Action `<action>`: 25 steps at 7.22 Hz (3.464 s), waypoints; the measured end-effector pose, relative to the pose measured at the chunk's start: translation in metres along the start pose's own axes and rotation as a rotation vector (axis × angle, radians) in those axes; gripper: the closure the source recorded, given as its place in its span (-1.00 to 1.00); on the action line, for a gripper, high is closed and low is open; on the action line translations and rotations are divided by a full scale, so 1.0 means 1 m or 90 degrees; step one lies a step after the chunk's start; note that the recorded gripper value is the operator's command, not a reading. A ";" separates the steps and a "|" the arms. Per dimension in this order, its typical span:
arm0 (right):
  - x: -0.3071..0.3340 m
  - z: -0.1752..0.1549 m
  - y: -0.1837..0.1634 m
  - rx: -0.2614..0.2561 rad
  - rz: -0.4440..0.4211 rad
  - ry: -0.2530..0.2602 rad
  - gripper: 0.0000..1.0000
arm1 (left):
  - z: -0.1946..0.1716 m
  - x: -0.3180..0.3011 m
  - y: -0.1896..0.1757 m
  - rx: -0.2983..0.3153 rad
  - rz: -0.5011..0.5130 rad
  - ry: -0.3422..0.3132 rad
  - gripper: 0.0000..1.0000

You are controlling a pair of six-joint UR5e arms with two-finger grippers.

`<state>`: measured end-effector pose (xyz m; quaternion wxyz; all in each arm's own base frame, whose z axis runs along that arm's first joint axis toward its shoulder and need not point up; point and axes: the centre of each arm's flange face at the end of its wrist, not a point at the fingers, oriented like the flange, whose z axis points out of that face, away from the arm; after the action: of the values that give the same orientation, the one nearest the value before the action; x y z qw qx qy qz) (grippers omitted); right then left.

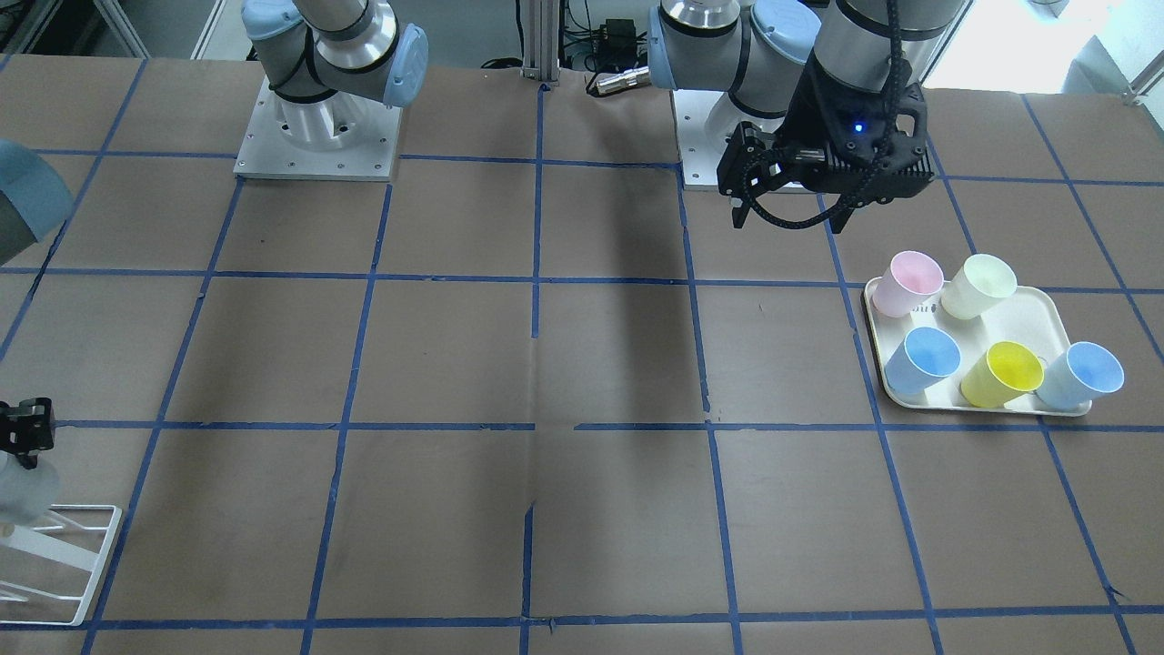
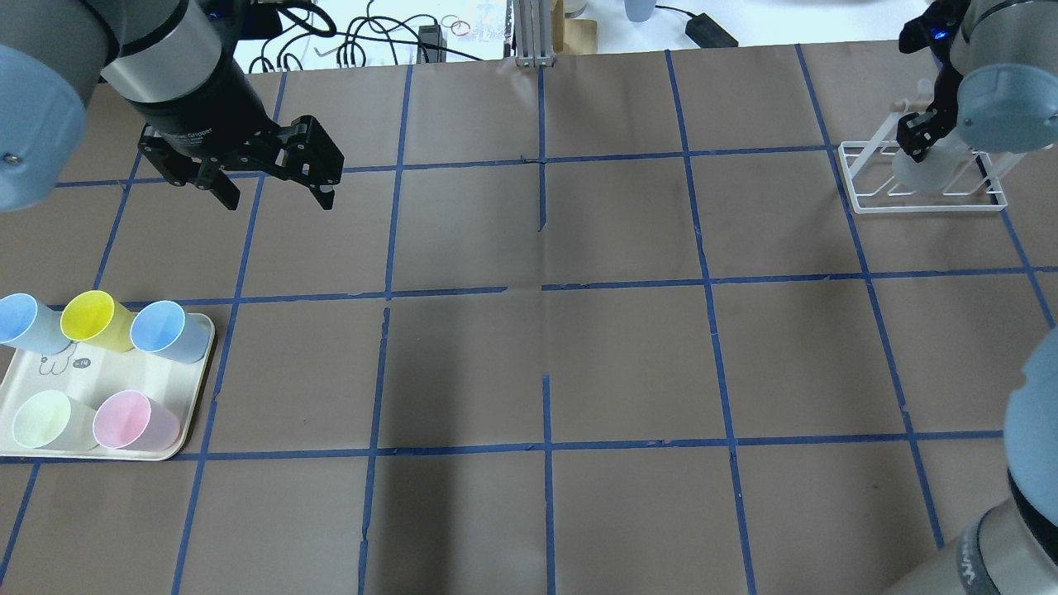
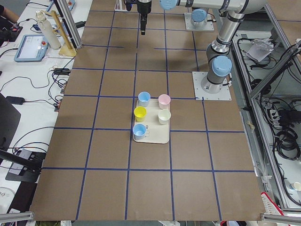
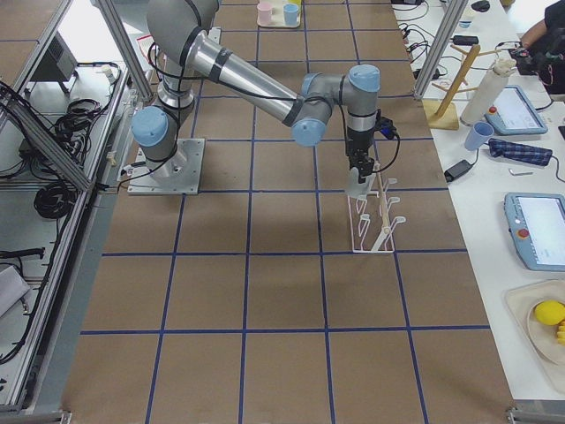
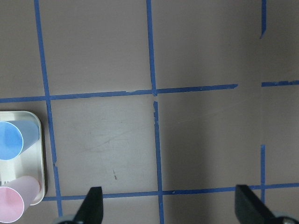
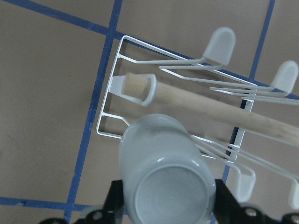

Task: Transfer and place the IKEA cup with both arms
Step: 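Lift the white cup up out of the rack with the right gripper, then carry the white cup toward the table center while the left gripper reaches toward it, then close the left gripper on the white cup's rim beside the right gripper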

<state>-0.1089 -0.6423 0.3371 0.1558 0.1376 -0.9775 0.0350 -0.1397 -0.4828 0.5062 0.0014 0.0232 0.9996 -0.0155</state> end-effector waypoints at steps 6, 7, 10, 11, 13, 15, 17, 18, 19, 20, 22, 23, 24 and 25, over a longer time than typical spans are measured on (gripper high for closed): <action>-0.007 -0.118 0.043 0.018 0.004 -0.011 1.00 | -0.013 0.003 0.003 0.016 -0.003 0.017 -1.00; -0.026 -0.140 0.050 0.024 0.020 -0.052 1.00 | -0.020 0.003 0.005 0.024 -0.006 0.033 -1.00; -0.139 -0.181 0.036 0.013 0.151 -0.190 1.00 | -0.027 -0.025 0.017 0.013 -0.008 0.074 -1.00; -0.187 -0.196 0.031 0.003 0.190 -0.250 1.00 | -0.024 -0.045 0.019 -0.005 -0.018 0.135 -1.00; -0.251 -0.232 0.035 -0.028 0.270 -0.463 1.00 | 0.005 -0.093 0.022 -0.031 -0.066 0.338 -1.00; -0.276 -0.261 0.037 -0.062 0.330 -0.663 1.00 | 0.055 -0.123 0.030 -0.028 -0.115 0.503 -1.00; -0.297 -0.253 0.037 -0.122 0.356 -0.850 1.00 | 0.105 -0.127 0.042 -0.013 -0.176 0.665 -1.00; -0.306 -0.238 0.039 -0.156 0.371 -0.941 1.00 | 0.127 -0.122 0.045 -0.004 -0.213 0.737 -1.00; -0.313 -0.221 0.043 -0.188 0.390 -1.022 1.00 | 0.145 -0.114 0.046 0.004 -0.250 0.799 -1.00; -0.318 -0.203 0.047 -0.213 0.409 -1.090 1.00 | 0.155 -0.103 0.047 0.006 -0.270 0.841 -1.00; -0.327 -0.170 0.048 -0.242 0.438 -1.174 1.00 | 0.160 -0.071 0.049 -0.010 -0.256 0.872 -1.00; -0.330 -0.159 0.046 -0.254 0.448 -1.189 1.00 | 0.160 -0.056 0.052 -0.021 -0.242 0.876 -1.00; -0.331 -0.152 0.044 -0.262 0.455 -1.194 1.00 | 0.159 -0.043 0.052 -0.026 -0.233 0.886 -1.00; -0.332 -0.149 0.043 -0.268 0.459 -1.195 1.00 | 0.159 -0.035 0.050 -0.024 -0.234 0.903 -1.00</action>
<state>0.2262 -0.4987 0.3727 -0.6701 -0.2225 -0.6749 -0.2144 -0.1024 -0.4395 0.3462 -0.6484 -0.1405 0.7479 0.0204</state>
